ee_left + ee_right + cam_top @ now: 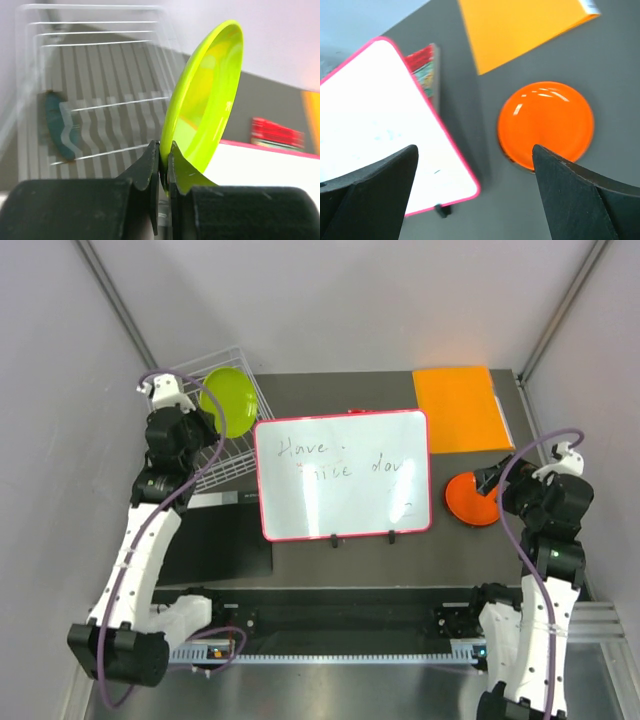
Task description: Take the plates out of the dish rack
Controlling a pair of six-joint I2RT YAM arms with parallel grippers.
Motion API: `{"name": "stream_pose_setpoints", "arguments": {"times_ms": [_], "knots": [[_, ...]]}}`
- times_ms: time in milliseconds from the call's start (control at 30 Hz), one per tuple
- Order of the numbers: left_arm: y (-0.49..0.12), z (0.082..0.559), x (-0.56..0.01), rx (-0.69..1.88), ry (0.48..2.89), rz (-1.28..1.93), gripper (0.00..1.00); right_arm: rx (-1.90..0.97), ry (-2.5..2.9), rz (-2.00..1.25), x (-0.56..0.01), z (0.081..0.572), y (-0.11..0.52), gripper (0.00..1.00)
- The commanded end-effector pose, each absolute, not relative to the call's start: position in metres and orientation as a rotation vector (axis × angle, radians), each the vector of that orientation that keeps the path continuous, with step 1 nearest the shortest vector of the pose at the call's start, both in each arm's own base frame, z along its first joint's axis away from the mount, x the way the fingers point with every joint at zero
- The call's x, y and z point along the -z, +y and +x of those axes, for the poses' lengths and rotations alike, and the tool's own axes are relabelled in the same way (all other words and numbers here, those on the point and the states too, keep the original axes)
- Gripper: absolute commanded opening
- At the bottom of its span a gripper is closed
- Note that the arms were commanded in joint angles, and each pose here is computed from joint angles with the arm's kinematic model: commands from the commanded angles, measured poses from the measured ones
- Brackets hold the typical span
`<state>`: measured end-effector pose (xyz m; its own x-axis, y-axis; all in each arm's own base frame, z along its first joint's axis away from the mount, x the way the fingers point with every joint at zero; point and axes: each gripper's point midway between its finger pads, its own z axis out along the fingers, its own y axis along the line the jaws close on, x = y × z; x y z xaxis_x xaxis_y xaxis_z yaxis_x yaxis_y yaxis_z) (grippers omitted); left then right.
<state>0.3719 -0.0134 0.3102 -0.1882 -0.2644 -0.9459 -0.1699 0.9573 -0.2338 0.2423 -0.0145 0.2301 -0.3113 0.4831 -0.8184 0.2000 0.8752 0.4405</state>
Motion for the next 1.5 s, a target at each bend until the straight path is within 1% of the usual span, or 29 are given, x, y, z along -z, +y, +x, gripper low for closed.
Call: {"name": "stream_pose_setpoints", "arguments": {"times_ms": [0,67,167,200,367,400,433,500,567,600,800,1067,1167,1200,1233,1267,1300,1367,1400,1433,1467], "knots": [[-0.074,0.339,-0.356,0.504,1.674,-0.215,0.00,-0.520,1.814,0.306,-0.274,0.240,0.027,0.96],[-0.084,0.322,-0.364,0.560,1.653,-0.194,0.00,-0.569,1.810,0.263,-0.277,0.238,0.037,0.97],[-0.106,0.299,-0.366,0.709,1.641,-0.143,0.00,-0.606,1.809,0.238,-0.277,0.238,0.044,0.98],[-0.119,0.290,-0.366,0.793,1.647,-0.114,0.00,-0.620,1.807,0.230,-0.277,0.238,0.047,0.98],[-0.163,0.263,-0.342,1.052,1.671,-0.056,0.00,-0.752,1.757,0.170,-0.287,0.243,0.074,0.98],[-0.168,0.262,-0.328,1.062,1.698,-0.061,0.00,-0.765,1.753,0.158,-0.288,0.244,0.078,0.98],[-0.179,0.258,-0.322,1.085,1.716,-0.041,0.00,-0.805,1.744,0.116,-0.293,0.243,0.092,0.98],[-0.189,0.257,-0.312,1.096,1.731,-0.027,0.00,-0.809,1.759,0.118,-0.290,0.249,0.099,0.98],[-0.205,0.254,-0.299,1.118,1.771,-0.014,0.00,-0.844,1.768,0.059,-0.290,0.248,0.122,0.98],[-0.210,0.256,-0.304,1.130,1.742,-0.002,0.00,-0.846,1.789,0.056,-0.284,0.251,0.128,0.97],[-0.246,0.260,-0.289,1.131,1.792,0.051,0.00,-0.904,1.822,-0.018,-0.270,0.254,0.179,0.97],[-0.277,0.254,-0.282,1.188,1.799,0.099,0.00,-0.965,1.843,-0.074,-0.258,0.257,0.216,0.93],[-0.288,0.249,-0.284,1.223,1.793,0.119,0.00,-0.999,1.836,-0.084,-0.255,0.258,0.226,0.86],[-0.294,0.247,-0.281,1.228,1.804,0.133,0.00,-1.016,1.823,-0.083,-0.254,0.259,0.228,0.77],[-0.297,0.246,-0.281,1.230,1.806,0.145,0.00,-1.027,1.829,-0.084,-0.252,0.259,0.230,0.73],[-0.299,0.245,-0.282,1.230,1.807,0.151,0.00,-1.031,1.838,-0.087,-0.250,0.259,0.231,0.64],[-0.300,0.245,-0.281,1.224,1.811,0.152,0.00,-1.033,1.840,-0.084,-0.248,0.259,0.231,0.43],[-0.299,0.246,-0.279,1.209,1.811,0.155,0.00,-1.028,1.833,-0.083,-0.250,0.257,0.229,0.19],[-0.297,0.246,-0.281,1.200,1.802,0.151,0.00,-1.019,1.825,-0.082,-0.252,0.256,0.227,0.03],[-0.297,0.247,-0.282,1.190,1.797,0.160,0.00,-1.000,1.834,-0.074,-0.250,0.256,0.223,0.00],[-0.296,0.247,-0.283,1.185,1.792,0.163,0.02,-0.988,1.818,-0.074,-0.255,0.254,0.219,0.00]]}}
